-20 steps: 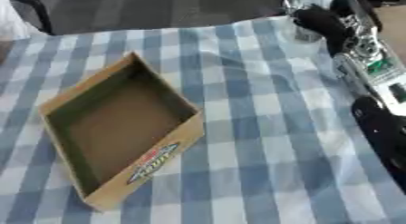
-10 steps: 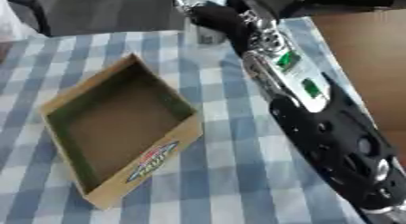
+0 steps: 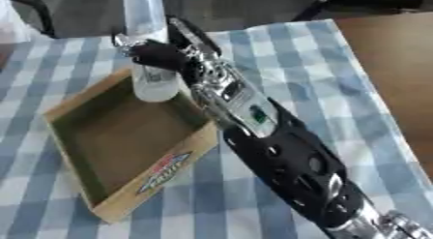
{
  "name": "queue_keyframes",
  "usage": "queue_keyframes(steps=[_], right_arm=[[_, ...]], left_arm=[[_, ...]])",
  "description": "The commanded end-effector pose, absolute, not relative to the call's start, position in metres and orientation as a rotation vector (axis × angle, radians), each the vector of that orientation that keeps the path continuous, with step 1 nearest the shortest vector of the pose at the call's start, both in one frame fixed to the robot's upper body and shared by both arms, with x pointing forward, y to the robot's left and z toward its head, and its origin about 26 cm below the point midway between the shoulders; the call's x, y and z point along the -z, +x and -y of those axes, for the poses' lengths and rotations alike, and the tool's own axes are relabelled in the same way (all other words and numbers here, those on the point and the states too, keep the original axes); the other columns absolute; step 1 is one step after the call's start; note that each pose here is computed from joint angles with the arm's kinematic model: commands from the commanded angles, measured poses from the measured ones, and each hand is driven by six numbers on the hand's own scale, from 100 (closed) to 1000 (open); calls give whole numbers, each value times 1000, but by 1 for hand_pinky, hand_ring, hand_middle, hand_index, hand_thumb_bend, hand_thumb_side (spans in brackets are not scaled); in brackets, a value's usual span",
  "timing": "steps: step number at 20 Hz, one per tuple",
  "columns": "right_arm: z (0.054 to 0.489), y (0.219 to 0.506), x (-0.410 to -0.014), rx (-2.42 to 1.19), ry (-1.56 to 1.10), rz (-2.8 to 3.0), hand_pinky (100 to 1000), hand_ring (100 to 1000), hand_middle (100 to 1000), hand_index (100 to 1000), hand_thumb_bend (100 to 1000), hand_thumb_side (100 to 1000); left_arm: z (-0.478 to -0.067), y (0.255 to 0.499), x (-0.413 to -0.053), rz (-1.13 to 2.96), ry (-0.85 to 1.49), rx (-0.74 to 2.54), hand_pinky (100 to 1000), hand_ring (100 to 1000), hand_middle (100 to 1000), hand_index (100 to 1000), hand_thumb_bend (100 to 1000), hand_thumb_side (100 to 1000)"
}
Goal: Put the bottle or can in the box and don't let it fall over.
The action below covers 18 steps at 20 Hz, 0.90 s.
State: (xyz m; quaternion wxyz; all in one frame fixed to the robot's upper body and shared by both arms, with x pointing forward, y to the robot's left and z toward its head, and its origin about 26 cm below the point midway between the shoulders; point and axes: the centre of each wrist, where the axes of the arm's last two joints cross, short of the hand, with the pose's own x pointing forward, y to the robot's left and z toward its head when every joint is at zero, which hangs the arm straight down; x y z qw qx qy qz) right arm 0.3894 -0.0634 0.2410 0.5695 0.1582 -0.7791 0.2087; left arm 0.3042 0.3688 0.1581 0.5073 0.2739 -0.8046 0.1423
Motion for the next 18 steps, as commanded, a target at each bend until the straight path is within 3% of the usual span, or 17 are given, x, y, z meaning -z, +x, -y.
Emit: queue_keyframes(steps=[1, 9, 10, 11, 12, 14, 15, 16, 18], right_arm=[[50, 390, -237, -514, 391, 1848, 860, 446, 103, 100, 100, 192], [39, 395, -207, -484, 414, 1779, 860, 485, 119, 103, 100, 197], [39, 396, -205, -481, 414, 1776, 864, 552, 175, 146, 100, 109], [39, 397, -202, -483, 412, 1767, 864, 565, 187, 156, 100, 100], [39, 397, -199, -495, 409, 1758, 881, 705, 350, 331, 100, 100], [38, 397, -195, -539, 405, 1750, 931, 861, 656, 633, 100, 100], [38, 396, -194, -565, 402, 1751, 938, 875, 684, 662, 100, 100], [38, 395, -194, -599, 394, 1752, 1000, 961, 828, 856, 221, 181], [41, 395, -196, -653, 374, 1757, 1000, 997, 882, 909, 297, 246]], left_arm=[[-374, 302, -173, 1983, 688, -348, 926, 858, 780, 786, 507, 248], [-371, 303, -174, 1991, 673, -358, 926, 857, 779, 785, 505, 249], [-371, 303, -174, 1992, 673, -358, 926, 857, 779, 785, 504, 250], [-371, 303, -174, 1991, 673, -359, 926, 857, 779, 785, 504, 250], [-371, 303, -174, 1992, 673, -360, 926, 856, 779, 785, 504, 253], [-371, 303, -174, 1992, 673, -361, 926, 856, 779, 785, 504, 253], [-371, 303, -175, 1992, 674, -362, 926, 856, 779, 785, 504, 253], [-371, 303, -174, 1992, 675, -361, 926, 856, 779, 786, 505, 255], [-372, 302, -174, 1989, 679, -361, 926, 856, 779, 786, 505, 255]])
